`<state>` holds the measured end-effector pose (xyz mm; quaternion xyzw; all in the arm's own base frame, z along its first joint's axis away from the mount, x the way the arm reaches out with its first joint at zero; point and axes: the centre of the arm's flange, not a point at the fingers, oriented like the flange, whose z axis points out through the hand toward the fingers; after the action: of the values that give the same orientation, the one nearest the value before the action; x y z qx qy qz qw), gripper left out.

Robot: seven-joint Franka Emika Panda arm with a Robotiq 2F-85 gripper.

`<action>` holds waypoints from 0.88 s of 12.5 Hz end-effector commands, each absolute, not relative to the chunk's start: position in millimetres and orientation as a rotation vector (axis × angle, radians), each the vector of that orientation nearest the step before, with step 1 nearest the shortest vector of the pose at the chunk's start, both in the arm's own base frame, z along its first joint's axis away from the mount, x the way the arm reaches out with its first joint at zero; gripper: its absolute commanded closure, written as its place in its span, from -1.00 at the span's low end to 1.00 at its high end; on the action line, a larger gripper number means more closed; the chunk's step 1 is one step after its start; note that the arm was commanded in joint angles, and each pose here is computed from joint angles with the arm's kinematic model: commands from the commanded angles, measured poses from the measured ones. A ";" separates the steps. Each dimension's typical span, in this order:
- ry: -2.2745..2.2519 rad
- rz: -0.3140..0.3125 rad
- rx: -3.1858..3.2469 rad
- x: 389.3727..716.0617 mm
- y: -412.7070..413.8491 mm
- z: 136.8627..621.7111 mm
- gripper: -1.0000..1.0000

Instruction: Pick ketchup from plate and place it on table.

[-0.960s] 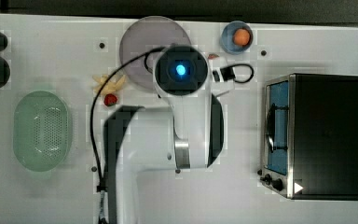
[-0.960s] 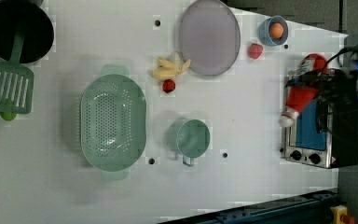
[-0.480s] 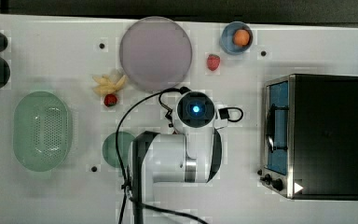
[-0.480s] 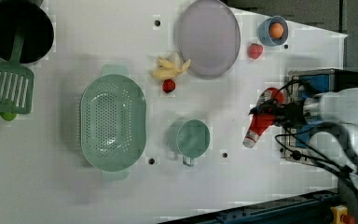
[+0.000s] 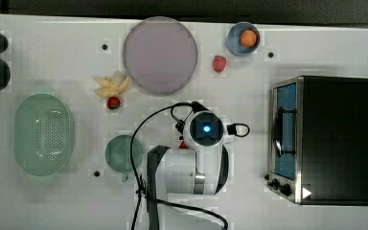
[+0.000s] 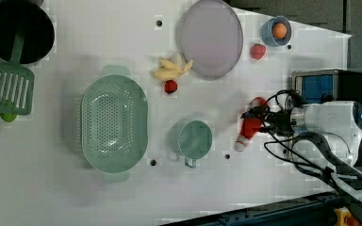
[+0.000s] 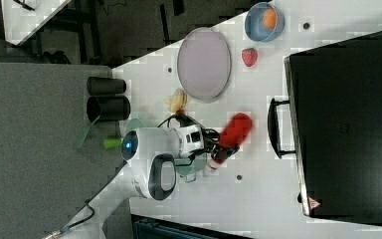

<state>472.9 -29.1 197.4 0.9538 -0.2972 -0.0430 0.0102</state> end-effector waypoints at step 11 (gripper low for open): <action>-1.175 0.142 2.933 548.2 -31.1 491.0 -1.00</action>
<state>546.9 -34.1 466.5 0.9397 -0.3407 0.0312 -0.0005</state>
